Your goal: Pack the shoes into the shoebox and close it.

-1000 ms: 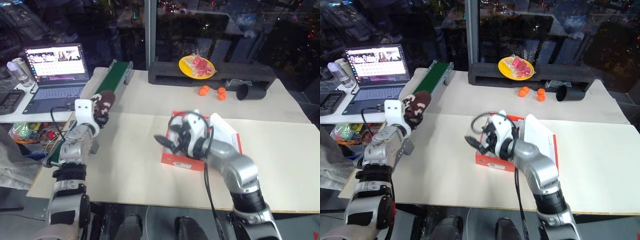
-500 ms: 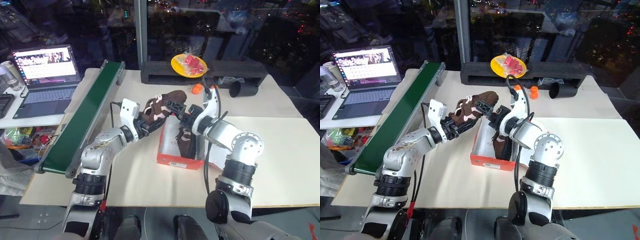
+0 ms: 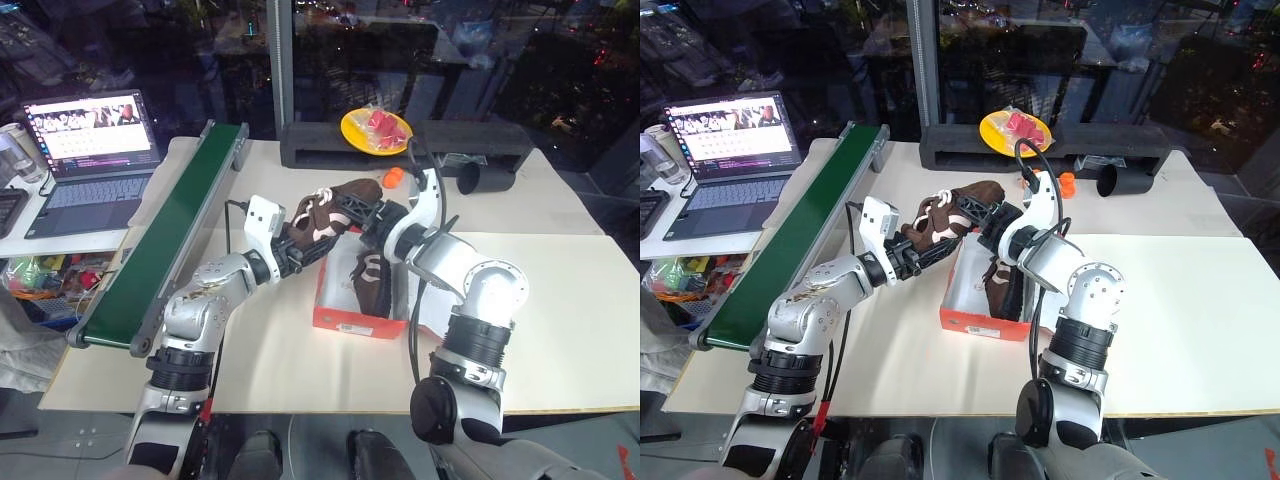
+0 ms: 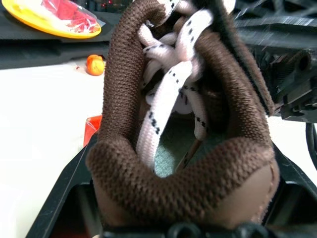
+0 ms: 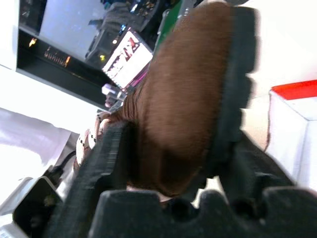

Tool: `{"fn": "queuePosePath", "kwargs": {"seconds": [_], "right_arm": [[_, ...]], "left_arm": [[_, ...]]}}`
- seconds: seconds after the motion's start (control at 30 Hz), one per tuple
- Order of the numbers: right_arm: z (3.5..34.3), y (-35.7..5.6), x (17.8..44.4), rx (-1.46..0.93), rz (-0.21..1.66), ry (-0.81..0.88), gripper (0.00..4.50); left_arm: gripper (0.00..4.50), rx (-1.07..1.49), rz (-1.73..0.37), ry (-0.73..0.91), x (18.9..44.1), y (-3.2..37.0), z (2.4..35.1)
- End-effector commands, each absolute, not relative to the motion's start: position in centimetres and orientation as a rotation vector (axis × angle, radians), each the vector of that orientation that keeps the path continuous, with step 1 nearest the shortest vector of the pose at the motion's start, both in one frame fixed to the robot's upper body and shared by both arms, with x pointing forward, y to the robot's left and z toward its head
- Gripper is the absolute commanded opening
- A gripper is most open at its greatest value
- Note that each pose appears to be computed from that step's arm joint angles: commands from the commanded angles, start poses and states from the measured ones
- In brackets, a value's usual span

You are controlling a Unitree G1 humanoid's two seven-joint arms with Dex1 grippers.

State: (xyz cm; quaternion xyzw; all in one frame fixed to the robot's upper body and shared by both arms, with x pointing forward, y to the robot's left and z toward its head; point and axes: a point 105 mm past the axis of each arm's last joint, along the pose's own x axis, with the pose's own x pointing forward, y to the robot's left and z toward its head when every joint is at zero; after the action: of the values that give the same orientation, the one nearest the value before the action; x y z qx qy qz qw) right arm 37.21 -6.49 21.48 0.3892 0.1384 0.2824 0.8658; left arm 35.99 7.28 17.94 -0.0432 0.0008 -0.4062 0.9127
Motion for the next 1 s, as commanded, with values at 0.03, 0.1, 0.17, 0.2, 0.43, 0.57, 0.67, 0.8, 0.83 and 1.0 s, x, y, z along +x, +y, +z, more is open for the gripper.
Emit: {"fn": "queuePosePath", "kwargs": {"seconds": [0.03,0.1,0.17,0.2,0.43,0.57,0.67,0.8,0.83,1.0], "right_arm": [[23.4,-5.2,36.4,0.827,0.666,0.223,1.03],[23.2,-5.3,36.4,0.828,0.661,0.225,0.83],[23.1,-5.5,36.5,0.834,0.65,0.224,0.82],[23.1,-5.6,36.6,0.84,0.64,0.219,0.82],[23.8,-8.6,38.3,0.748,0.468,0.16,0.82],[23.3,-9.3,38.2,0.655,0.453,0.285,0.82],[22.6,-9.6,37.5,0.564,0.464,0.382,0.82],[21.0,-10.0,36.3,0.406,0.477,0.505,0.82],[20.3,-10.1,36.0,0.364,0.476,0.539,0.82],[16.8,-11.0,35.4,0.197,0.465,0.684,0.82]], "left_arm": [[3.34,-0.051,-0.848,-0.053,35.7,6.9,19.0],[3.63,-0.041,-0.843,-0.058,35.7,6.9,19.0],[4.17,-0.036,-0.857,-0.063,35.5,6.7,18.9],[4.46,-0.028,-0.868,-0.063,35.3,6.5,18.7],[4.46,0.074,-0.909,0.028,34.7,7.3,16.0],[4.46,0.129,-0.893,0.053,34.9,9.0,15.4],[4.46,0.136,-0.895,0.055,35.0,9.2,15.3],[4.46,0.136,-0.897,0.055,34.9,9.0,14.9],[4.46,0.135,-0.896,0.055,34.9,9.0,14.9],[4.46,0.114,-0.907,0.052,34.6,8.5,14.7]]}}
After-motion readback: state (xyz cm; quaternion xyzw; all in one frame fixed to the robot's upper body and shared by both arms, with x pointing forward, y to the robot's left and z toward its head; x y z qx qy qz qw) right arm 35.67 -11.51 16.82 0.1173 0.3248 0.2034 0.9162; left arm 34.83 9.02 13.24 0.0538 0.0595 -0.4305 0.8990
